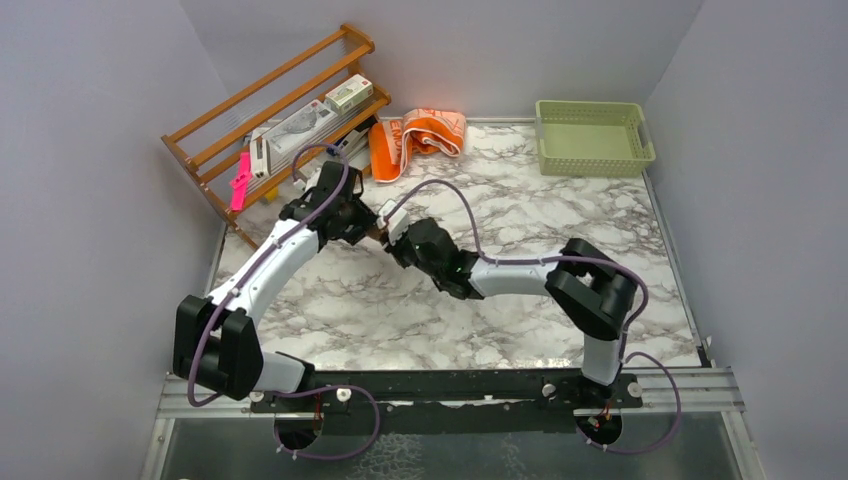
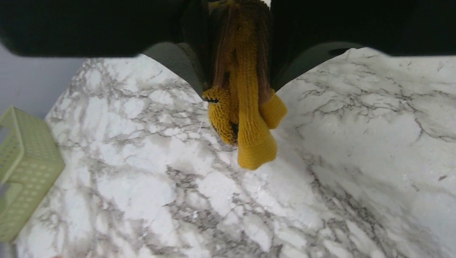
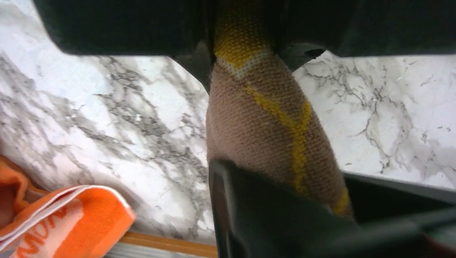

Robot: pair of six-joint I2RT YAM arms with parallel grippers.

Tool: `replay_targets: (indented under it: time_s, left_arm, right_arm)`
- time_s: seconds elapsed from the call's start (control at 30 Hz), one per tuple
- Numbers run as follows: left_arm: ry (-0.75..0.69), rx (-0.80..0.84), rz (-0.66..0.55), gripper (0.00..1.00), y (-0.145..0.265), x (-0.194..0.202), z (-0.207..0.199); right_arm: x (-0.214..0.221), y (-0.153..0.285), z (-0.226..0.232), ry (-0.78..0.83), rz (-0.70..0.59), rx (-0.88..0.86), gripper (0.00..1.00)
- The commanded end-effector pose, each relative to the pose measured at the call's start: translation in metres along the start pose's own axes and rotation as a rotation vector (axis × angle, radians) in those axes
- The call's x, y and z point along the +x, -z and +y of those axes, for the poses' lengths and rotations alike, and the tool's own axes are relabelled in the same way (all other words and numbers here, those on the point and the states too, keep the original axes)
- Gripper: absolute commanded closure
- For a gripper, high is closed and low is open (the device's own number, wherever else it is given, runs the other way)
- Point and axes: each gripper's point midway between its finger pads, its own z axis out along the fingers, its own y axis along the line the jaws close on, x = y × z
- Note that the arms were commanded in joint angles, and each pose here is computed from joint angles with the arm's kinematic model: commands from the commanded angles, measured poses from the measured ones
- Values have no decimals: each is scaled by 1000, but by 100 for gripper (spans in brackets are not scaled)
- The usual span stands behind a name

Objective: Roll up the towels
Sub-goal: Pick up the towel at the center of the board, then place the towel in the bin.

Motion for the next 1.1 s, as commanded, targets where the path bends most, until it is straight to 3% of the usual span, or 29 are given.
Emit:
replay_targets:
  time_s: [0.0, 0.1, 0.13, 0.27, 0.53, 0.8, 1.07]
  left_arm:
    - [-92, 107, -192, 38, 39, -69, -29]
    - [-166, 166, -259, 13, 58, -103, -50]
    - [-204, 179, -264, 9, 60, -109, -57]
    - [-358, 209, -246, 9, 54, -118, -75]
    - [-488, 222, -164, 9, 13, -112, -84]
    - [-573, 228, -101, 10, -17, -110, -92]
    - [-572, 201, -40, 12, -49, -101, -84]
  right_arm:
    - [-9, 18, -52, -97, 57, -3, 99]
    - [-26, 27, -112, -143, 71, 57, 99]
    - [-34, 31, -139, -158, 76, 88, 99]
    - [-76, 46, -253, -202, 82, 229, 99]
    - [-61, 49, -433, -322, 185, 416, 99]
    - [-3, 45, -506, -400, 153, 483, 99]
    - [68, 57, -527, -491, 235, 513, 99]
